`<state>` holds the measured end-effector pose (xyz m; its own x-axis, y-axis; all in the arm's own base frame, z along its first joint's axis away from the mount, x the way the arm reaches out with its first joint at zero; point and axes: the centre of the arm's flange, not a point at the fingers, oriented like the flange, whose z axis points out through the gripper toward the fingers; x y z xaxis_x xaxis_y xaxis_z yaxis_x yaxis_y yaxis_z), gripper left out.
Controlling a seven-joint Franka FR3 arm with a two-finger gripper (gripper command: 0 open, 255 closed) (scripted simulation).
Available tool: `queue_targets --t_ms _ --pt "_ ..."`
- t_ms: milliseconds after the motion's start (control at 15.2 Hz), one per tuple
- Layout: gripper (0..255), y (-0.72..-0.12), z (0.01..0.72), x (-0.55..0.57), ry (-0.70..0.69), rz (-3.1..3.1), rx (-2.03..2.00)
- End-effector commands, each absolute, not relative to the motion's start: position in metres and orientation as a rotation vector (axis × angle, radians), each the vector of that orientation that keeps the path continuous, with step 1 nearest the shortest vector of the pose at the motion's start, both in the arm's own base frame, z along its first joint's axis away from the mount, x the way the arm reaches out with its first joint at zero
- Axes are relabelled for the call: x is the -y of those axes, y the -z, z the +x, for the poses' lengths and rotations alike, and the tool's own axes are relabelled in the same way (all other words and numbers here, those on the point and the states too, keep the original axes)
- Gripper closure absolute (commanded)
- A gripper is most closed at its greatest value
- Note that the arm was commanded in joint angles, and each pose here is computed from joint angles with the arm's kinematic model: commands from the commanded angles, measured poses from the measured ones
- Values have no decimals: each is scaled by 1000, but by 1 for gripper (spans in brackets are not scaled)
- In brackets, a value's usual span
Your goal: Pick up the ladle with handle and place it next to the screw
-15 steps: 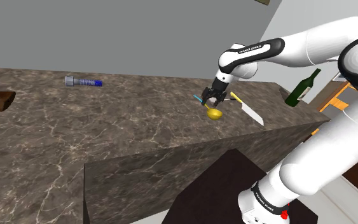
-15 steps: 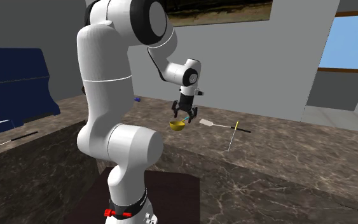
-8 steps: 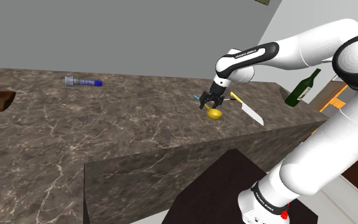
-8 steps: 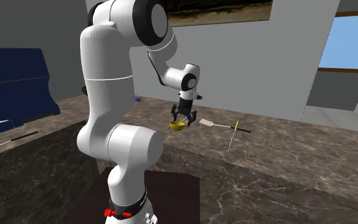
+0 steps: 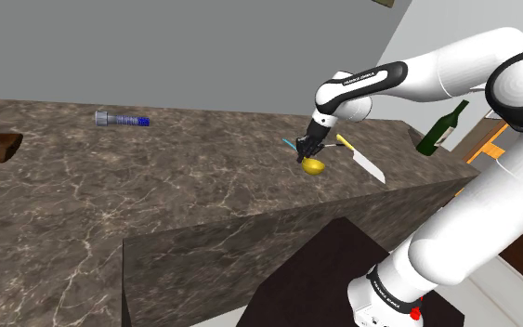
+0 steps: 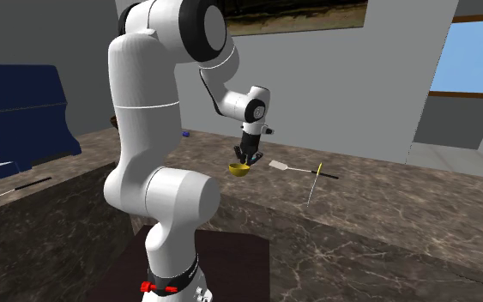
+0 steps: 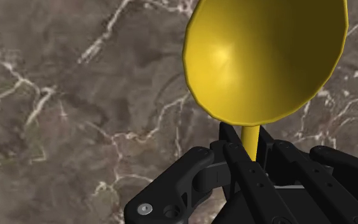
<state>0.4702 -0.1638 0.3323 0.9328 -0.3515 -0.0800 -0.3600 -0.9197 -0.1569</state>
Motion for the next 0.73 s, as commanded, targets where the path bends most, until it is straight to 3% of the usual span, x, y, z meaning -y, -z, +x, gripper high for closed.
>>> queue_targets --t_ms 0,660 --pt "255 -332 470 163 -76 -2921 -541" --pt "255 -358 470 163 -76 -2921 -541"
